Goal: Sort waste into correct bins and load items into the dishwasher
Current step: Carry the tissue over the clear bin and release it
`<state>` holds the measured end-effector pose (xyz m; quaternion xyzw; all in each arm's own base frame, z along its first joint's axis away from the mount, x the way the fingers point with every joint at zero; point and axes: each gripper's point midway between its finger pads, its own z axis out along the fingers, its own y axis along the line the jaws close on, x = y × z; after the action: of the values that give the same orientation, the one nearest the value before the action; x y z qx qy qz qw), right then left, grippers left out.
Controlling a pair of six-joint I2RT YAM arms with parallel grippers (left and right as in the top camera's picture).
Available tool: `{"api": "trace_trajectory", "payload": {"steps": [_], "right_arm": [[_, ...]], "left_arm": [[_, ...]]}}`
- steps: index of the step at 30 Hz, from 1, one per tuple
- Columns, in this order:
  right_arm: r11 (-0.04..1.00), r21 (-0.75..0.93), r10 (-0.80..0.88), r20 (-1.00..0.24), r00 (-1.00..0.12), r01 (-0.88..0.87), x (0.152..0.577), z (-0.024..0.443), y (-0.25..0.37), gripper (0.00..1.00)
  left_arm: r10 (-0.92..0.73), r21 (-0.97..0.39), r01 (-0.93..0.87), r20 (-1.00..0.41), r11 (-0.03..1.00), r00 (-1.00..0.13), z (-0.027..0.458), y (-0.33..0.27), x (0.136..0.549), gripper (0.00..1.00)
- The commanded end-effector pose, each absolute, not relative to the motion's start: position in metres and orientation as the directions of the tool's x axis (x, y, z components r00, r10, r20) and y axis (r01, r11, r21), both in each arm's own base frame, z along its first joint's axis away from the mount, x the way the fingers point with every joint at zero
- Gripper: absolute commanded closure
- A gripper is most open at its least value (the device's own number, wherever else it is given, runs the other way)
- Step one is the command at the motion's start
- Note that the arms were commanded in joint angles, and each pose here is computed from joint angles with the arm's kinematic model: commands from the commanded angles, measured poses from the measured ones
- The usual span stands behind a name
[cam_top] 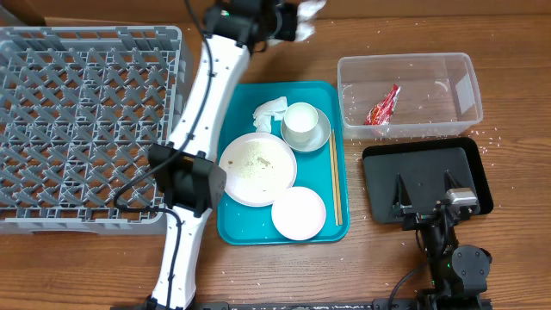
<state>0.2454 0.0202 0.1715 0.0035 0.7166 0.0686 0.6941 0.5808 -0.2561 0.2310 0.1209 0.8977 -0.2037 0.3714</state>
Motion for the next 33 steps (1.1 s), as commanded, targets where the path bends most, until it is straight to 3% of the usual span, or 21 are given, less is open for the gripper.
{"api": "trace_trajectory", "payload": {"steps": [1, 8, 13, 14, 15, 16, 17, 18, 26, 30, 33], "right_arm": [[0.991, 0.100, 0.097, -0.995, -0.033, -0.091, 0.246, 0.170, 0.021, 0.00], [0.991, 0.100, 0.097, -0.995, -0.033, -0.091, 0.246, 0.170, 0.021, 0.00], [0.991, 0.100, 0.097, -0.995, -0.033, -0.091, 0.246, 0.170, 0.021, 0.00], [0.991, 0.100, 0.097, -0.995, -0.033, -0.091, 0.246, 0.170, 0.021, 0.00], [0.991, 0.100, 0.097, -0.995, -0.033, -0.091, 0.246, 0.170, 0.021, 0.00], [0.991, 0.100, 0.097, -0.995, -0.033, -0.091, 0.246, 0.170, 0.021, 0.00], [0.991, 0.100, 0.097, -0.995, -0.033, -0.091, 0.246, 0.170, 0.021, 0.00], [0.991, 0.100, 0.097, -0.995, -0.033, -0.091, 0.246, 0.170, 0.021, 0.00], [0.991, 0.100, 0.097, -0.995, -0.033, -0.091, 0.246, 0.170, 0.021, 0.00], [0.991, 0.100, 0.097, -0.995, -0.033, -0.091, 0.246, 0.170, 0.021, 0.00], [0.991, 0.100, 0.097, -0.995, -0.033, -0.091, 0.246, 0.170, 0.021, 0.00]], "left_arm": [[0.137, -0.295, 0.518, -0.755, 0.803, -0.642, 0.238, -0.320, 0.560, 0.96], [0.336, -0.192, 0.699, -0.769, 0.689, -0.543, 0.206, -0.399, 0.521, 0.96], [0.384, -0.136, 0.698, -0.753, 0.703, -0.534, 0.176, -0.421, 0.515, 0.90], [0.391, -0.137, 0.698, -0.745, 0.703, -0.540, 0.173, -0.421, 0.513, 0.84], [0.398, -0.139, 0.698, -0.736, 0.703, -0.548, 0.168, -0.422, 0.511, 0.72], [0.401, -0.140, 0.698, -0.732, 0.703, -0.551, 0.167, -0.421, 0.510, 0.57], [0.403, -0.141, 0.697, -0.728, 0.703, -0.554, 0.166, -0.421, 0.509, 0.24], [0.404, -0.141, 0.697, -0.727, 0.703, -0.555, 0.166, -0.420, 0.509, 0.18], [0.372, -0.080, 0.618, -0.736, 0.782, -0.566, 0.220, -0.371, 0.518, 0.11], [0.334, 0.028, 0.461, -0.729, 0.887, -0.598, 0.260, -0.297, 0.528, 0.08], [0.306, 0.072, 0.350, -0.667, 0.934, -0.680, 0.263, -0.238, 0.525, 0.04]]}}
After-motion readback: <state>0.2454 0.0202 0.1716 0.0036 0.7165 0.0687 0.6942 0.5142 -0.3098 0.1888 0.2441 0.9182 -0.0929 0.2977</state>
